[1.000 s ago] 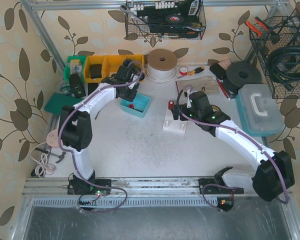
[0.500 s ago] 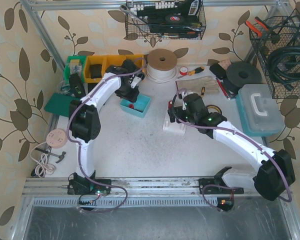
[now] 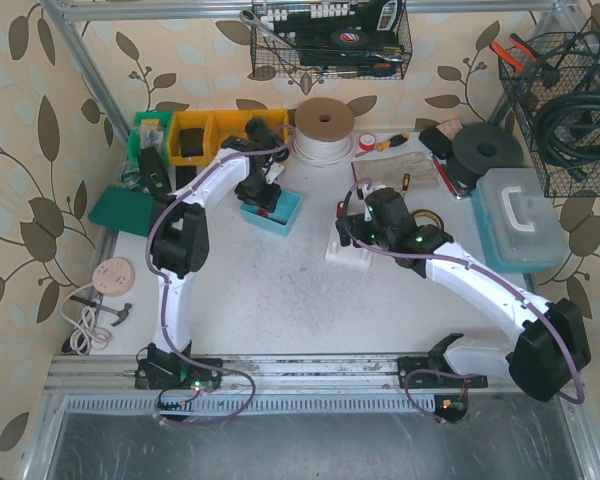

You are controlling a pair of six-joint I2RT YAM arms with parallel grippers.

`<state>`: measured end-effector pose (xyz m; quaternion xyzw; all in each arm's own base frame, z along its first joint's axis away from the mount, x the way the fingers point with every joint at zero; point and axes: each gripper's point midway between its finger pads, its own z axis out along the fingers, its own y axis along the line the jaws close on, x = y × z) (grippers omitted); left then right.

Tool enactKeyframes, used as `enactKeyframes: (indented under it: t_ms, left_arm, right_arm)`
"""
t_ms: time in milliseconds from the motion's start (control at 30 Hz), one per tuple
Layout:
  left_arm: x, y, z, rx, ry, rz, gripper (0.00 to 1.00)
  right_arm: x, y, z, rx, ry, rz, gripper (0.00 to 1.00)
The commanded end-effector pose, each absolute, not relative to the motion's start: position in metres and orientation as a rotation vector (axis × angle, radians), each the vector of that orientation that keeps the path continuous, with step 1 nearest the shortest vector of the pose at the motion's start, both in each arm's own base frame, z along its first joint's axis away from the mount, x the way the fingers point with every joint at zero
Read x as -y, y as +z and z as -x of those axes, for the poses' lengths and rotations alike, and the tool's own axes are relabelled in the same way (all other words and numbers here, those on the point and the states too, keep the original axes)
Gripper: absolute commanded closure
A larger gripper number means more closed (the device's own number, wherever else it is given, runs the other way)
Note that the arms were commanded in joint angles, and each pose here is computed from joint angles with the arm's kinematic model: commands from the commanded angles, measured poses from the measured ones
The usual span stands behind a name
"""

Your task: Install the large spring

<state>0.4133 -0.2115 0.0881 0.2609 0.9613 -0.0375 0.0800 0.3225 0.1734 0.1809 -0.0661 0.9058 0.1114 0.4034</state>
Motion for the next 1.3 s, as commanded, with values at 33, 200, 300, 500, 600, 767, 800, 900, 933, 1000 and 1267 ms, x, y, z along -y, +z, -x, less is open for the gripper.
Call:
enactKeyframes:
  t_ms: [33,200,300,500,600,767,800,900,933,1000,1267]
  left_arm:
    - [0.215,0.078,-0.415,-2.910,-0.147,-0.746,0.43]
    - [0.212,0.069,-0.416,-2.930,-0.120,-0.743,0.43]
    - [0.210,0.066,-0.416,-2.936,-0.099,-0.741,0.43]
    - [0.205,0.063,-0.412,-2.947,-0.067,-0.755,0.49]
    - [0.207,0.065,-0.415,-2.931,-0.076,-0.760,0.56]
    - [0.212,0.071,-0.426,-2.891,-0.083,-0.774,0.66]
    - [0.213,0.071,-0.428,-2.886,-0.083,-0.777,0.66]
    - [0.214,0.072,-0.436,-2.871,-0.068,-0.778,0.70]
    - [0.213,0.071,-0.437,-2.869,-0.059,-0.778,0.70]
    - [0.216,0.080,-0.449,-2.828,-0.054,-0.765,0.71]
    - [0.216,0.085,-0.460,-2.792,-0.066,-0.740,0.77]
  right_arm:
    - [-0.174,0.196,-0.327,-2.252,0.275,0.166,0.01]
    - [-0.175,0.195,-0.327,-2.253,0.277,0.170,0.01]
    - [-0.174,0.195,-0.328,-2.251,0.272,0.168,0.01]
    - [-0.175,0.194,-0.328,-2.253,0.271,0.169,0.02]
    - [-0.174,0.194,-0.328,-2.255,0.268,0.168,0.02]
    - [-0.173,0.195,-0.328,-2.252,0.260,0.166,0.02]
    - [-0.172,0.195,-0.328,-2.250,0.258,0.164,0.02]
    - [-0.173,0.196,-0.328,-2.250,0.259,0.164,0.02]
    - [-0.173,0.195,-0.328,-2.252,0.259,0.166,0.02]
    - [-0.173,0.195,-0.328,-2.253,0.258,0.165,0.02]
    - [-0.172,0.195,-0.328,-2.252,0.259,0.164,0.02]
